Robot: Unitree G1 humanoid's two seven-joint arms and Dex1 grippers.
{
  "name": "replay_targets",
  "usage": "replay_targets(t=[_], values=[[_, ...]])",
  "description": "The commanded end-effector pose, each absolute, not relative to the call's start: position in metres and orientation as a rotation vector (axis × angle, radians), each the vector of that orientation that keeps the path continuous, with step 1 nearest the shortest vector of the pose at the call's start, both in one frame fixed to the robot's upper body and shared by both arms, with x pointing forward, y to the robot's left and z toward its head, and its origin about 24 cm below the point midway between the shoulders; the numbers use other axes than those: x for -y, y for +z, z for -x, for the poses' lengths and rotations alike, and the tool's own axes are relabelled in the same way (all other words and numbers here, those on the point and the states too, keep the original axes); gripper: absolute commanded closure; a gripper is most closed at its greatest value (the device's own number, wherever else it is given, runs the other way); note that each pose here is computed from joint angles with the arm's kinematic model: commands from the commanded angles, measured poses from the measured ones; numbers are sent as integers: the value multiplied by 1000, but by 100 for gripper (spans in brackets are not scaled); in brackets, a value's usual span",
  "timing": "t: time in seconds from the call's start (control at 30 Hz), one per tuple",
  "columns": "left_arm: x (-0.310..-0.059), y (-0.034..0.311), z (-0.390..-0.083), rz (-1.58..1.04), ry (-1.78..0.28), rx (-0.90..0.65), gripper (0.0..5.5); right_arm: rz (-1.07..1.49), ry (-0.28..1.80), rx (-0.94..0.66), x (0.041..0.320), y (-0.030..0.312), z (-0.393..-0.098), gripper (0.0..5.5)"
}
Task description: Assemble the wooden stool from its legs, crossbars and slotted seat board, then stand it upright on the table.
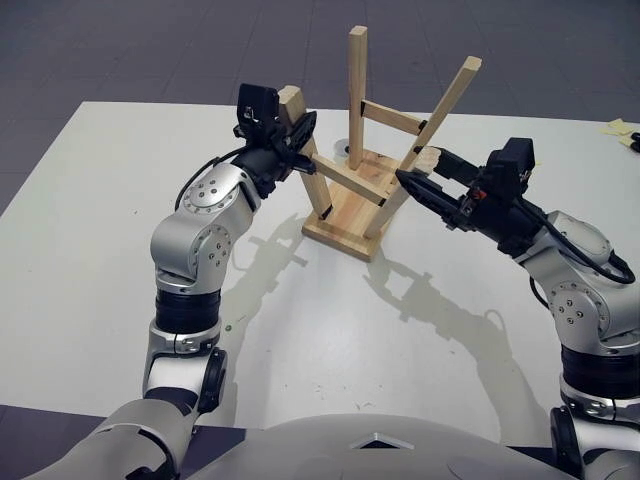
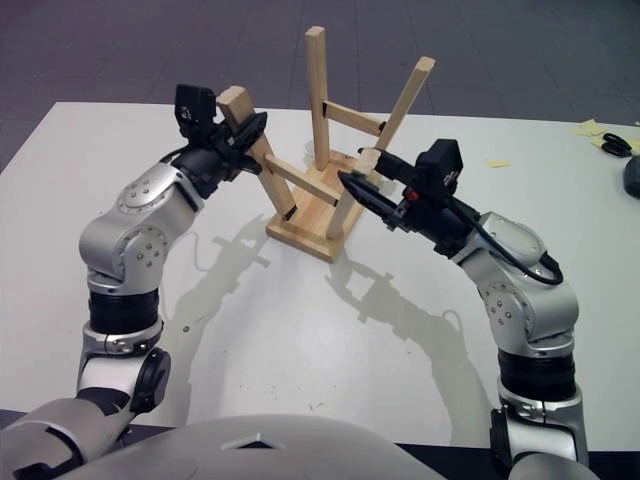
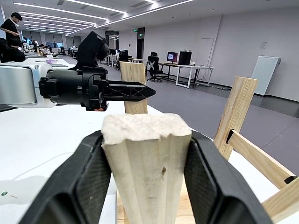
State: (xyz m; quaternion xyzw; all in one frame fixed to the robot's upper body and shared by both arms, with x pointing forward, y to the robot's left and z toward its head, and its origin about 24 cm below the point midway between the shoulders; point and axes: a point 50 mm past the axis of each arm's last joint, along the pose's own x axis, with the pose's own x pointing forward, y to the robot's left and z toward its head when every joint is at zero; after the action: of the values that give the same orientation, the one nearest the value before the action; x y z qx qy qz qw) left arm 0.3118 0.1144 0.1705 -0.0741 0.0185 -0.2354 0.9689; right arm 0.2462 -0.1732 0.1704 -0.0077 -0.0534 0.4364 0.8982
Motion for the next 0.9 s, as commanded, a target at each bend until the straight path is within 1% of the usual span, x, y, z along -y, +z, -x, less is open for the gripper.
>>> replay_targets(t=[0.03, 0.17, 0.57, 0.6, 0.63, 0.77, 0.87, 0.9], values=[[-141, 146, -317, 115, -356, -159, 448, 45, 890, 3, 178, 158, -246, 335], [-139, 143, -316, 120, -367, -166, 448, 90, 893, -30, 175, 156, -247, 337], [-131, 140, -314, 109, -396, -174, 448, 109, 850, -31, 174, 159, -252, 337], [-131, 140, -314, 109, -397, -174, 448, 109, 846, -29, 173, 160, -253, 301], [-130, 140, -314, 110, -397, -173, 448, 106, 844, -26, 173, 160, -253, 291], [-129, 140, -314, 110, -401, -172, 448, 62, 834, -6, 176, 168, -256, 220], [-130, 140, -315, 107, -399, -170, 448, -33, 837, 34, 180, 182, -259, 170], [-131, 140, -315, 105, -397, -169, 448, -118, 853, 64, 181, 192, -260, 152]])
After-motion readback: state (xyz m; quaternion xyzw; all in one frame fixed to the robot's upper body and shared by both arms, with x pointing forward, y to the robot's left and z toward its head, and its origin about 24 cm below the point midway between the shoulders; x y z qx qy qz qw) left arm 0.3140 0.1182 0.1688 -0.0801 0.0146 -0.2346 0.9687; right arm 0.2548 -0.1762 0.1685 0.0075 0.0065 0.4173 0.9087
